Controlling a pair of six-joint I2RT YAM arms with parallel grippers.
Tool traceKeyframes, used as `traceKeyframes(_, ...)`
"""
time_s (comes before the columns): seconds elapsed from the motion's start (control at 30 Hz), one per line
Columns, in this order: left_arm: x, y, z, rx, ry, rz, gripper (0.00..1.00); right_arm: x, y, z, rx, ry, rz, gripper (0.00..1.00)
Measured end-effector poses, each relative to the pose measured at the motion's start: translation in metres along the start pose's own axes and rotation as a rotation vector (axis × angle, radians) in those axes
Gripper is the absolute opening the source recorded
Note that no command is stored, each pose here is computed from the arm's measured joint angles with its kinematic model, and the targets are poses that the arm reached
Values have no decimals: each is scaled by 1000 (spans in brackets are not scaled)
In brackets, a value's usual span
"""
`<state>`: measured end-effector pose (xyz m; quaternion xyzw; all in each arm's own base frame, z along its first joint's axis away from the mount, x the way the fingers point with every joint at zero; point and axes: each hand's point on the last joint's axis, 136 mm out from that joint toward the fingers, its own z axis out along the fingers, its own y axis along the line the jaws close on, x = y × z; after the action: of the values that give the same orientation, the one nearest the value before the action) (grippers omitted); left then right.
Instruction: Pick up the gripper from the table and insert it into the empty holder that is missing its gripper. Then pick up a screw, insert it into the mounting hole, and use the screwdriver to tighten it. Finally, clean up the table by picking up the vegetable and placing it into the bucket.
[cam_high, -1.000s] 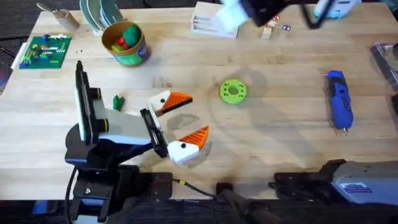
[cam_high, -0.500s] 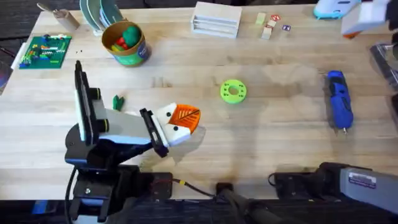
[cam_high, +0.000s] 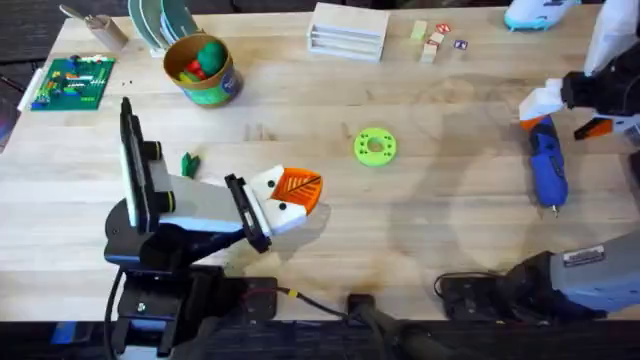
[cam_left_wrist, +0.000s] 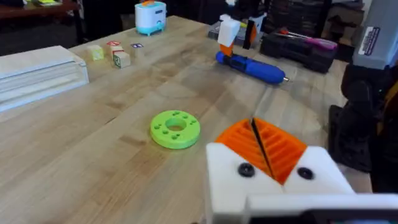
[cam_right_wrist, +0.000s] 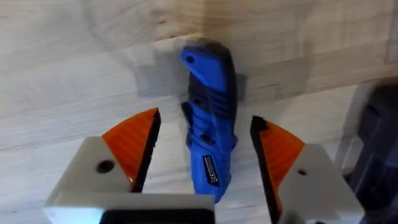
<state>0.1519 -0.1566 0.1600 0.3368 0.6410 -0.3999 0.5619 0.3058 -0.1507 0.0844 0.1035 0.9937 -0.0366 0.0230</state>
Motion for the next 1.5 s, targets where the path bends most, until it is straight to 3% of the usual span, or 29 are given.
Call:
traceKeyframes(0.4,0,0,0,0,0,0,14,-2,-8,14,-40,7,-12,913)
traceKeyframes(0.7,0,0,0,0,0,0,14,1,5,39,-147,48,-55,912)
traceKeyframes(0.93,0,0,0,0,0,0,14,5,6,47,-155,67,-64,909)
traceKeyframes(1.33,0,0,0,0,0,0,14,6,2,48,-134,71,-67,773)
traceKeyframes(1.4,0,0,0,0,0,0,14,6,0,49,-129,72,-65,710)
traceKeyframes(1.5,0,0,0,0,0,0,14,6,-3,49,-117,71,-61,539)
